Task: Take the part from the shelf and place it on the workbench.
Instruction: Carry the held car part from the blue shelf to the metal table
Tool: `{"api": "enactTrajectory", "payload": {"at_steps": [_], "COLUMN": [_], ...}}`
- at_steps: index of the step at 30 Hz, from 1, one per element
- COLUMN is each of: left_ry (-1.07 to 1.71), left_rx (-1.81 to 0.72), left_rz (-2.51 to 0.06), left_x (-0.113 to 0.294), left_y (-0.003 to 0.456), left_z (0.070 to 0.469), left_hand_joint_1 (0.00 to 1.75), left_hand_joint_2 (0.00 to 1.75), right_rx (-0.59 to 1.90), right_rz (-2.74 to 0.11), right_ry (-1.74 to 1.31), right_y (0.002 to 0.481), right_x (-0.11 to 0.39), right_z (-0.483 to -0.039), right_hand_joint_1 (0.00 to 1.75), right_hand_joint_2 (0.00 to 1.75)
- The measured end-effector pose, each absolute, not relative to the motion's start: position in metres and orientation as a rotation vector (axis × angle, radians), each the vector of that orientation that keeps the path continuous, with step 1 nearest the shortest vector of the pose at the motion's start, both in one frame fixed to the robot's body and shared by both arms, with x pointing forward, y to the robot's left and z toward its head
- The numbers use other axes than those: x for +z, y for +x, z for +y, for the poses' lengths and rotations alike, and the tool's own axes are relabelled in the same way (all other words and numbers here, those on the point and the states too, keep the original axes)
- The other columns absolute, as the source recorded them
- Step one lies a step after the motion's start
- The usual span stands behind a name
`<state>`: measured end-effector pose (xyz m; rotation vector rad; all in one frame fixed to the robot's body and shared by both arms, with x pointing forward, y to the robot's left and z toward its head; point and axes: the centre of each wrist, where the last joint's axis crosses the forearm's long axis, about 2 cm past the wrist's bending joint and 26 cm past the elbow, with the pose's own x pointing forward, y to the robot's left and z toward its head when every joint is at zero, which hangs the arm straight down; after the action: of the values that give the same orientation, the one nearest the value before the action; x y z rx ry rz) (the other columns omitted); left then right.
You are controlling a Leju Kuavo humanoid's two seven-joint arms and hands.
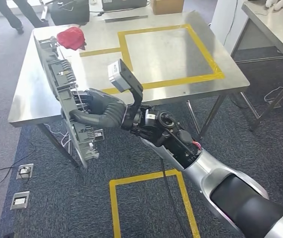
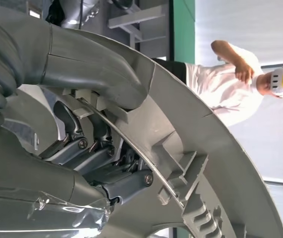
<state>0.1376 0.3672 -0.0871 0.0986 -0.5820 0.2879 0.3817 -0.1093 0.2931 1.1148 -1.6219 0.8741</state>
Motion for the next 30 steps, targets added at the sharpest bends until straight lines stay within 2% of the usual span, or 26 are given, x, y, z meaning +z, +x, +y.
{"api": "enactTrajectory", "payload": {"at_steps": [30], "left_ry": [0.079], "left_rx": [0.261], "left_rz": [-0.593], "left_x": [-0.085], "left_y": [0.147], "left_z": [0.362], "left_hand_joint_1": [0.00], "left_hand_joint_2": [1.75], "right_rx": [0.908], "right_rz": [-1.669], "right_ry": [1.059], "right_y": [0.382], "right_x": [0.305], "right_z": [-0.109], "right_hand_joint_1": [1.75], "right_hand_joint_2": [1.75]}}
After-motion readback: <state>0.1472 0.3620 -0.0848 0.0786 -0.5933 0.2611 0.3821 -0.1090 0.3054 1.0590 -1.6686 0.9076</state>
